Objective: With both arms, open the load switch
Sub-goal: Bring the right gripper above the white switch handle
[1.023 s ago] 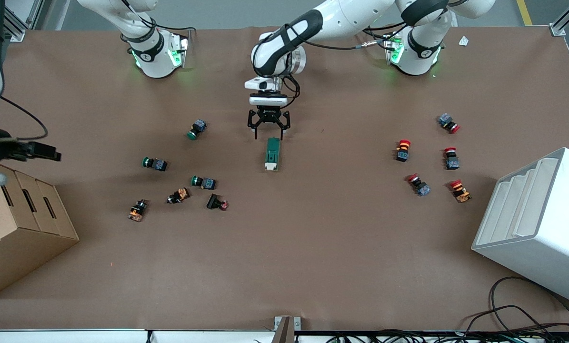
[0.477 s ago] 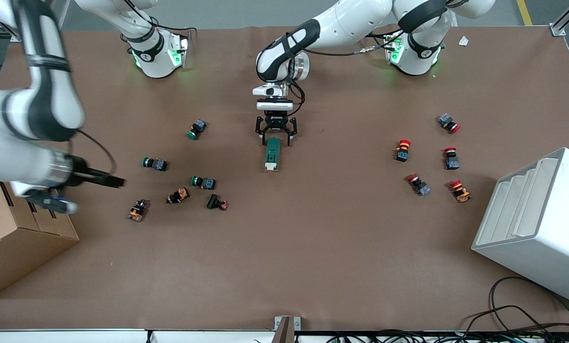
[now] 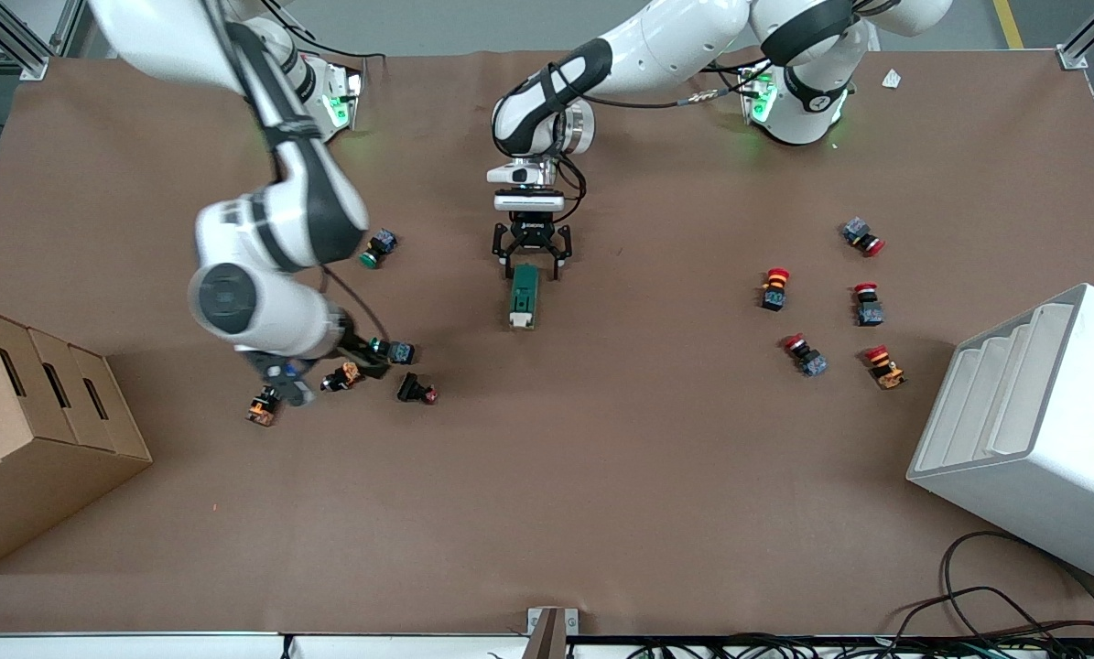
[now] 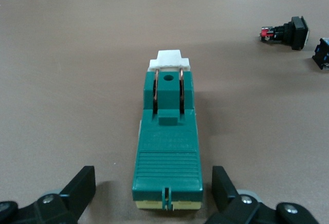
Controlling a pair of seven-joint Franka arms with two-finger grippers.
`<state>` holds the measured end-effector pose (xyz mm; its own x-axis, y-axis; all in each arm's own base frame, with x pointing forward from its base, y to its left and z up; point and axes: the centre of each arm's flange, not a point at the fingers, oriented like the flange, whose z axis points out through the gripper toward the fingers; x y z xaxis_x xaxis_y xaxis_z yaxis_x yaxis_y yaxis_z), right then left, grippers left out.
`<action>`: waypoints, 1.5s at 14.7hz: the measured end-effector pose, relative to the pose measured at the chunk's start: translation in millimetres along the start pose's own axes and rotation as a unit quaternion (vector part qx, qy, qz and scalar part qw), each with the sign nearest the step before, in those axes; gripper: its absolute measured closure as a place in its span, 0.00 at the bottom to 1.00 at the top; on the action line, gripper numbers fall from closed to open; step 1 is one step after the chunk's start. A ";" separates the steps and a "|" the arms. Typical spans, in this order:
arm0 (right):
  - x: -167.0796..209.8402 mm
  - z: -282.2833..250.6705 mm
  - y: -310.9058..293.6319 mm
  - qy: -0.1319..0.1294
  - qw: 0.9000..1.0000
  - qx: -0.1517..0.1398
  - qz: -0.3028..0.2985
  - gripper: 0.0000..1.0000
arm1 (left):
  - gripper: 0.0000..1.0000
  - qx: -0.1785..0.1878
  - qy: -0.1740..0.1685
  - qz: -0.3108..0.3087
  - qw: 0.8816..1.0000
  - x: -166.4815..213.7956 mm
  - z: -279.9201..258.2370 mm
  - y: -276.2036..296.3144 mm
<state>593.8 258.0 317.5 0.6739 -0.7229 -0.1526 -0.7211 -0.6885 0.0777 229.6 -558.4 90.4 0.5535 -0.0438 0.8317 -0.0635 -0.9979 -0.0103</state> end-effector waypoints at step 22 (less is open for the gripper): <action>-167.6 113.4 -71.9 -0.017 0.979 -0.129 0.158 0.00 | 0.00 0.001 0.004 -0.004 1.000 -2.5 -1.4 0.4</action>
<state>514.4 435.2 225.7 0.4148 -0.9028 -0.1130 -0.8252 -0.4257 0.3713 227.0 -558.6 89.1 0.5479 -0.0345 0.8358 -0.0567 -0.9984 -0.0041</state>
